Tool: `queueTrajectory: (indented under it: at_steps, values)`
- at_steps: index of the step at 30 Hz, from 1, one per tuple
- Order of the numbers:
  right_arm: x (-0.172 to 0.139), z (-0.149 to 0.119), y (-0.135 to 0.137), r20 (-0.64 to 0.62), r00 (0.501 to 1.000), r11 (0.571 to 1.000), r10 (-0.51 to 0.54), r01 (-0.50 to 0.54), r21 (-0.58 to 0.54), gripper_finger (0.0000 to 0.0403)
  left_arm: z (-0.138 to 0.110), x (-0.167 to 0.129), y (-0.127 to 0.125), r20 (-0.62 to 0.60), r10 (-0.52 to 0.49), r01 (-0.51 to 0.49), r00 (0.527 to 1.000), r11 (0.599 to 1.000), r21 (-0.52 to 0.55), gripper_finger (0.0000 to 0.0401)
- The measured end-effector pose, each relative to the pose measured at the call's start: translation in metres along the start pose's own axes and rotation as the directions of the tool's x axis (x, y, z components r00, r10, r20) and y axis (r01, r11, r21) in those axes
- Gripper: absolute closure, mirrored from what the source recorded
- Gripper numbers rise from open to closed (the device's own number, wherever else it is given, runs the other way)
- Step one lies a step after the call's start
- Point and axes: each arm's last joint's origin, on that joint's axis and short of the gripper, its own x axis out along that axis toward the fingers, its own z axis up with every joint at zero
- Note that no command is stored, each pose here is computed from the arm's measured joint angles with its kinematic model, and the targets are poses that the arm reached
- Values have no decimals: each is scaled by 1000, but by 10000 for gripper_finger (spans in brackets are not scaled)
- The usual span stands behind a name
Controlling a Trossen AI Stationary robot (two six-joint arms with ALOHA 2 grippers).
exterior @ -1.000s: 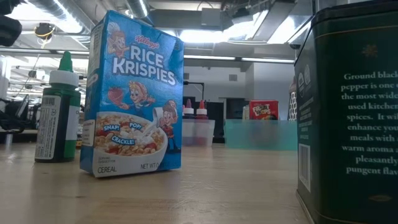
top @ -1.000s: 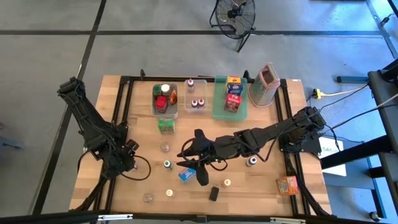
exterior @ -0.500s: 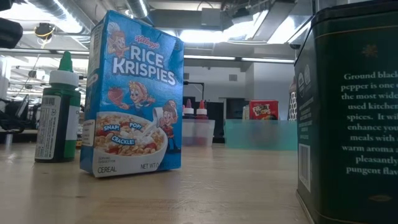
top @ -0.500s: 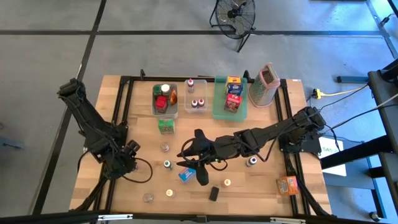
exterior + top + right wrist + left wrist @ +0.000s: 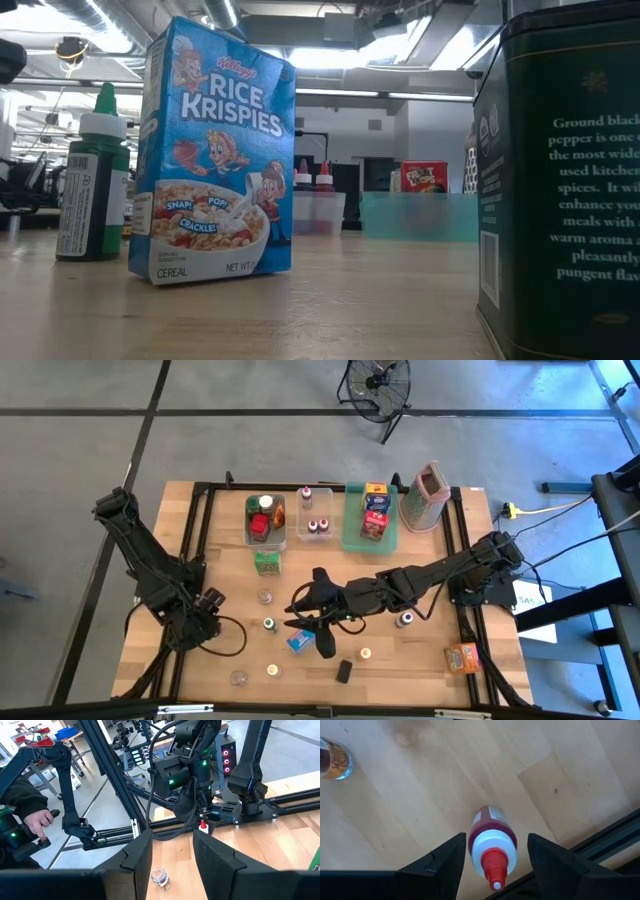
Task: Pick & Place Kitchen Items
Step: Put the red food coloring bottle into the transparent bin
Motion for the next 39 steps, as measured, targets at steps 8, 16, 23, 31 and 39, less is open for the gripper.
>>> queueTrajectory:
  at_steps: [8,16,23,31,39]
  values:
    - [0,0,0,0,1000,1000,0,0,0,258,0,1,0,1,0,0,1000,1000,1,192]
    - [0,-1,0,-7,1000,1000,-4,4,-2,258,-7,24,0,13,-46,46,999,999,-7,193]
    - [0,-1,-1,-10,1000,1000,-6,6,-2,258,-10,30,1,14,-45,45,999,999,-7,193]
    - [0,-1,-2,-13,1000,1000,-11,11,-3,258,-11,30,1,13,-39,39,999,999,-7,223]
    - [0,-1,-2,-12,1000,1000,-11,10,-3,258,-12,29,2,10,-39,39,999,999,-24,255]
